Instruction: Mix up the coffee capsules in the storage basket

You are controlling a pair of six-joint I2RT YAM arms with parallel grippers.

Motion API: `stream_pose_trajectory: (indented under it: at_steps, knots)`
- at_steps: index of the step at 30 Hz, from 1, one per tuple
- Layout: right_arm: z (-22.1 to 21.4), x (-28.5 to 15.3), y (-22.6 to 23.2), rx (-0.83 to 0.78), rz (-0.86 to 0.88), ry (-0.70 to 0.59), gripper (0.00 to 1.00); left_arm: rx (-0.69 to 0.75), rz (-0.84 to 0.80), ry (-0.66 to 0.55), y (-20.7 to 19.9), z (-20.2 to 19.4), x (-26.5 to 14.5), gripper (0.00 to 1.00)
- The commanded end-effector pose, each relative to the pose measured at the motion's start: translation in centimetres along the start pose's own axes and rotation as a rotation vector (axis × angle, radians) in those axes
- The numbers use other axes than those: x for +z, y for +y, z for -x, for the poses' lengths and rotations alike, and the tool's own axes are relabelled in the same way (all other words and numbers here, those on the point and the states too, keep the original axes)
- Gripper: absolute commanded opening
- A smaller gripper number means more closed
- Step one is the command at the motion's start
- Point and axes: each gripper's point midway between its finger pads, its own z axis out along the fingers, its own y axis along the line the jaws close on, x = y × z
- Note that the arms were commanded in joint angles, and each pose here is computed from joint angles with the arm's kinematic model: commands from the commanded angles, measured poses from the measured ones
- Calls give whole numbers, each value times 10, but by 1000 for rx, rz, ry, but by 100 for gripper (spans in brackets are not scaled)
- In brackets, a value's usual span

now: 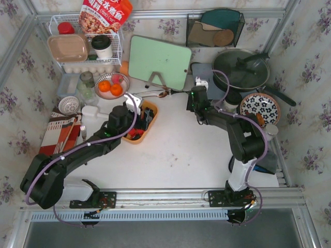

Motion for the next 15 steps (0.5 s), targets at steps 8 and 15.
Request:
stream_pose_trajectory:
  at_steps: [8, 15]
  knots:
    - [11, -113, 72, -3, 434, -125, 41, 293, -442, -290, -71, 31, 3, 75]
    - [17, -183, 99, 58, 651, -215, 41, 382, -593, -394, -106, 31, 2, 77]
